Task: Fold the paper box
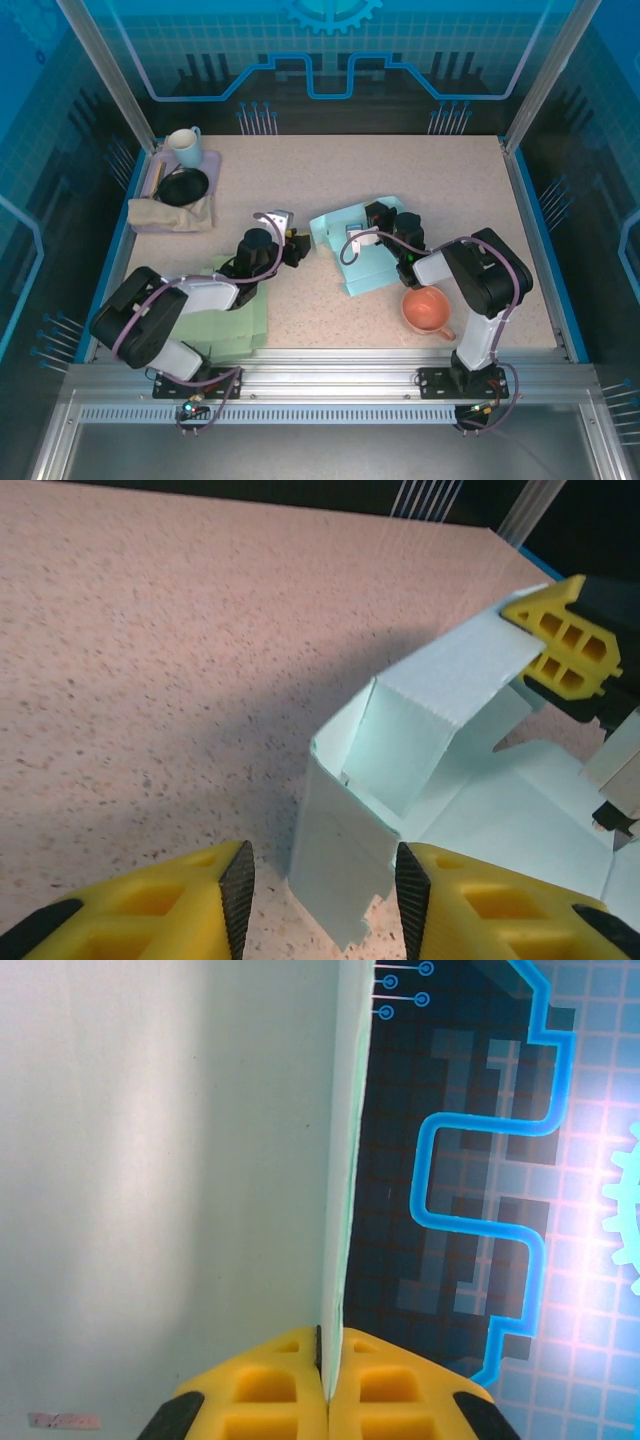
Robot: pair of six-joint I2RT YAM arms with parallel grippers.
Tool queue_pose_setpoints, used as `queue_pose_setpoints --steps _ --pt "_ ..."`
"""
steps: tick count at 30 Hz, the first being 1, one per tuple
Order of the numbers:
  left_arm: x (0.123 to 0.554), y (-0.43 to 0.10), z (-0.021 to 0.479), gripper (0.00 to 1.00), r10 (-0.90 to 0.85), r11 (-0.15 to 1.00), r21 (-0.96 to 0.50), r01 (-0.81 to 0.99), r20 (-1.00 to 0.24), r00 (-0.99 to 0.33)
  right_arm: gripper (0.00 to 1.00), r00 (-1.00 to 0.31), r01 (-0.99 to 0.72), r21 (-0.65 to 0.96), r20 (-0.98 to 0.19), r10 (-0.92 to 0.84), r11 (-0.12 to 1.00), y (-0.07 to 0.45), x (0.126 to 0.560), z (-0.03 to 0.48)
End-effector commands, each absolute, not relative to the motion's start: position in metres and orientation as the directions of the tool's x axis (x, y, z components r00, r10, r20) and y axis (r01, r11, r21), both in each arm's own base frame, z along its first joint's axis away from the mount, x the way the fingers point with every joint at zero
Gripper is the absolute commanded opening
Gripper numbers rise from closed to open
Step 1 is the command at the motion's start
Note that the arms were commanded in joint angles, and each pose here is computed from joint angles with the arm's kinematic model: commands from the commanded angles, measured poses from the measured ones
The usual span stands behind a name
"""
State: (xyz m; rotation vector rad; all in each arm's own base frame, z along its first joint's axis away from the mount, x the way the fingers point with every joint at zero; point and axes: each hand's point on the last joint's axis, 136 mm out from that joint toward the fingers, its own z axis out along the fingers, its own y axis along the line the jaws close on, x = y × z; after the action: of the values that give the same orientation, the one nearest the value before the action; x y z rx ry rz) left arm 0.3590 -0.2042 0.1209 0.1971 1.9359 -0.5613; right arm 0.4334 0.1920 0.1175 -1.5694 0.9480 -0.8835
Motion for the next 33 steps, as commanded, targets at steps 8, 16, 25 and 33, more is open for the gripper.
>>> queue_pose_setpoints --steps 8,16,25,33 --pt "0.362 -0.198 0.099 0.44 -0.017 0.903 -0.2 0.381 -0.901 -0.433 0.0 0.401 -0.096 -0.991 0.043 -0.915 -0.088 0.187 0.434 0.128" --pt "0.367 -0.217 0.096 0.46 -0.018 0.865 -0.24 0.44 -0.893 -0.45 0.0 0.4 -0.108 -0.99 0.044 -0.915 -0.095 0.186 0.435 0.125" --pt "0.371 -0.223 0.094 0.49 0.002 0.857 -0.231 0.461 -0.893 -0.45 0.0 0.402 -0.116 -0.989 0.042 -0.915 -0.096 0.186 0.434 0.123" --pt "0.379 -0.225 0.091 0.49 0.015 0.863 -0.218 0.456 -0.891 -0.454 0.0 0.406 -0.122 -0.988 0.039 -0.913 -0.096 0.187 0.434 0.122"
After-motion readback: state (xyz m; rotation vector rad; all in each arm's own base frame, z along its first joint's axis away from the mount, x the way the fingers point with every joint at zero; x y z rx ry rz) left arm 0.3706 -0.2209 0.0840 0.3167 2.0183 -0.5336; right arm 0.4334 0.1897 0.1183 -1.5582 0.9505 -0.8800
